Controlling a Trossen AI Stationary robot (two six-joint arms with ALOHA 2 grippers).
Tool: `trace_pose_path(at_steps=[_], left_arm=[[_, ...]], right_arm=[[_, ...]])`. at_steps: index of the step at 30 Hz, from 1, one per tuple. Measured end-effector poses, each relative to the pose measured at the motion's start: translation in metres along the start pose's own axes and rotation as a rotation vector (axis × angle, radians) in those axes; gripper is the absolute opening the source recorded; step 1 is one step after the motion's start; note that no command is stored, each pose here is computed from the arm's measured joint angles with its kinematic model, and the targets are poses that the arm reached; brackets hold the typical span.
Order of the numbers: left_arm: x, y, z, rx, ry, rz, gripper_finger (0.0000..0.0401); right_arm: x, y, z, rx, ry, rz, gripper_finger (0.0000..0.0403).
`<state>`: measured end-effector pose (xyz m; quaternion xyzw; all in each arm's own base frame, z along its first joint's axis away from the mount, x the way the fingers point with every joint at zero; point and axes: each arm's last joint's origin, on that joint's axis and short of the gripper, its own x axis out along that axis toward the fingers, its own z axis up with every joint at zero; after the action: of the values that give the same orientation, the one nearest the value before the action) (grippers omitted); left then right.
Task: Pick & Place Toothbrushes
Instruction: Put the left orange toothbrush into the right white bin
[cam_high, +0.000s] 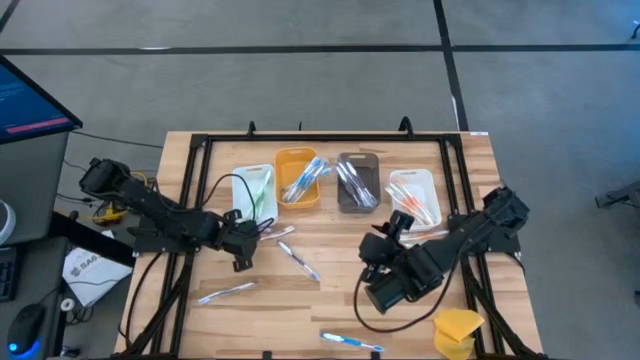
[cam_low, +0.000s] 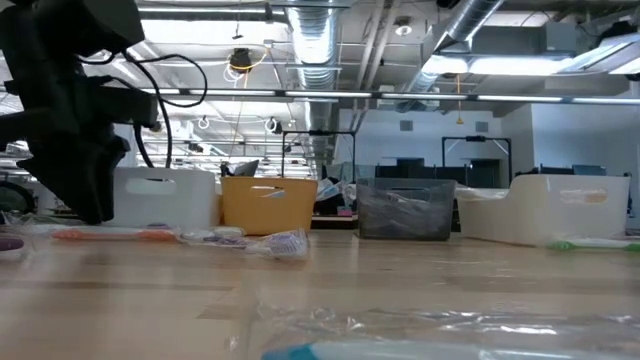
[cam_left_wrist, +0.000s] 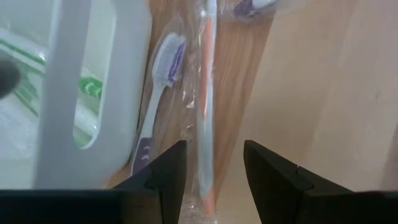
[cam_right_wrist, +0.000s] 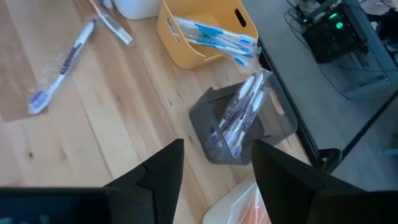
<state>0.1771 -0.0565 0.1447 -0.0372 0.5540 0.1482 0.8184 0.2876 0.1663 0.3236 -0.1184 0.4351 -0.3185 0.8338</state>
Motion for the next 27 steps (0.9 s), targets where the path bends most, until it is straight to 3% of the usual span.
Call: trace_pose_path(at_steps=[16, 27], left_arm=[[0.015, 0.002, -0.014, -0.030, 0.064, -0.005, 0.0149], [0.015, 0.000, -0.014, -0.033, 0.083, -0.048, 0.0068]], right_arm=[[0.011, 0.003, -0.007, -0.023, 0.022, -0.026, 0.0182], [0.011, 0.003, -0.006, -0.022, 0.022, -0.026, 0.0182]])
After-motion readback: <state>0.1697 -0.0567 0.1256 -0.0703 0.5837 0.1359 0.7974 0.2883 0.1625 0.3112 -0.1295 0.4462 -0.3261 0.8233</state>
